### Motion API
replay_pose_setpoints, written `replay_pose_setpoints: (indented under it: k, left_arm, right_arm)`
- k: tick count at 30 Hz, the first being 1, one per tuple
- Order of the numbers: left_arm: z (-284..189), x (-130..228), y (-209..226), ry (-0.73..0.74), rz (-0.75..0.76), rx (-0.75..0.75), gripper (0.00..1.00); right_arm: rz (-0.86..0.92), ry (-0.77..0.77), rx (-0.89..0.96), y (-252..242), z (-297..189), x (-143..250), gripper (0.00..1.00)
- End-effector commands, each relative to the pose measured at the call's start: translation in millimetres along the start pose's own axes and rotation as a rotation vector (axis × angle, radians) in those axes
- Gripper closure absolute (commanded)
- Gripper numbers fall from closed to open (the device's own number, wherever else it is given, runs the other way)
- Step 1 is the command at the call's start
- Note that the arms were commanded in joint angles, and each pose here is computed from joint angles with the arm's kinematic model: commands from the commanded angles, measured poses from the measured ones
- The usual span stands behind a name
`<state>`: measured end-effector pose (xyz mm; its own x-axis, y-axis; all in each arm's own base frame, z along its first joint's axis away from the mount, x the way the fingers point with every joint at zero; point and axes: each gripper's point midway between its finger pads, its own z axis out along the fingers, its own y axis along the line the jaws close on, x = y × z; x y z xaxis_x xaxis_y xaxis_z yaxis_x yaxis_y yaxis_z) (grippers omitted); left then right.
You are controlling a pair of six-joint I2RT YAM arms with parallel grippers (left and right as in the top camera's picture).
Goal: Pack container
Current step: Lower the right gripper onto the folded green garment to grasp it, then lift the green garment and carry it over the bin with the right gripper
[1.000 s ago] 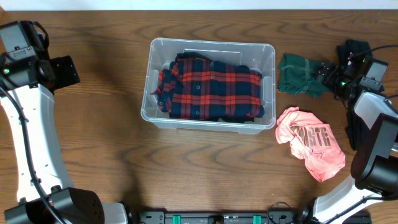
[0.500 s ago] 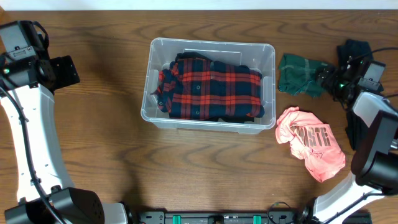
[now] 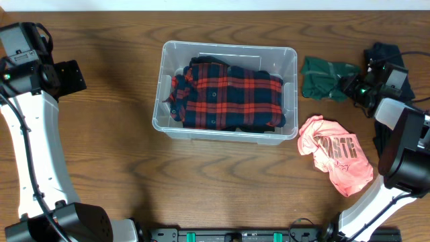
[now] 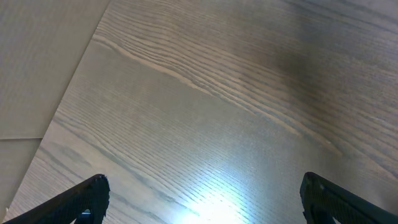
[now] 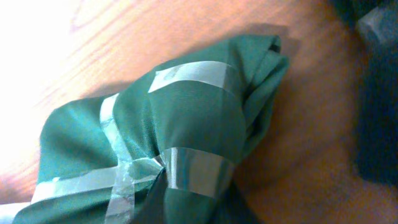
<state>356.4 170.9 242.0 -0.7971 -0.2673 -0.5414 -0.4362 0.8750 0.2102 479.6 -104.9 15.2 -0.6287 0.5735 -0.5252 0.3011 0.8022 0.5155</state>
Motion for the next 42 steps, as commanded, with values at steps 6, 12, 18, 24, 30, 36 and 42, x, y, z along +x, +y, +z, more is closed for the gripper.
replay_pose_setpoints:
  k: [6,12,18,24,30,36,42]
  left_arm:
    - [2,2,1,0.010,0.011,-0.009,0.02]
    - [2,2,1,0.010,0.011,-0.009,0.02]
    - [2,2,1,0.010,0.011,-0.009,0.02]
    - [2,2,1,0.010,0.011,-0.009,0.02]
    - [2,2,1,0.010,0.011,-0.009,0.02]
    - [2,2,1,0.010,0.011,-0.009,0.02]
    - [2,2,1,0.010,0.011,-0.008,0.02]
  right_arm:
    - [-0.051,-0.039,-0.105,38,-18,-18,0.99]
    - [-0.144,-0.204,-0.220,101,-92,-70,0.99]
    - [-0.185,-0.343,-0.324,163,-175,-95,0.99]
    - [-0.175,-0.318,-0.452,229,-207,-70,0.99]
    - [-0.112,-0.236,-0.471,290,-180,-20,0.99]
    - [-0.060,-0.274,-0.440,352,-145,36,0.99]
    - [0.063,-0.352,-0.385,383,-111,89,0.98]
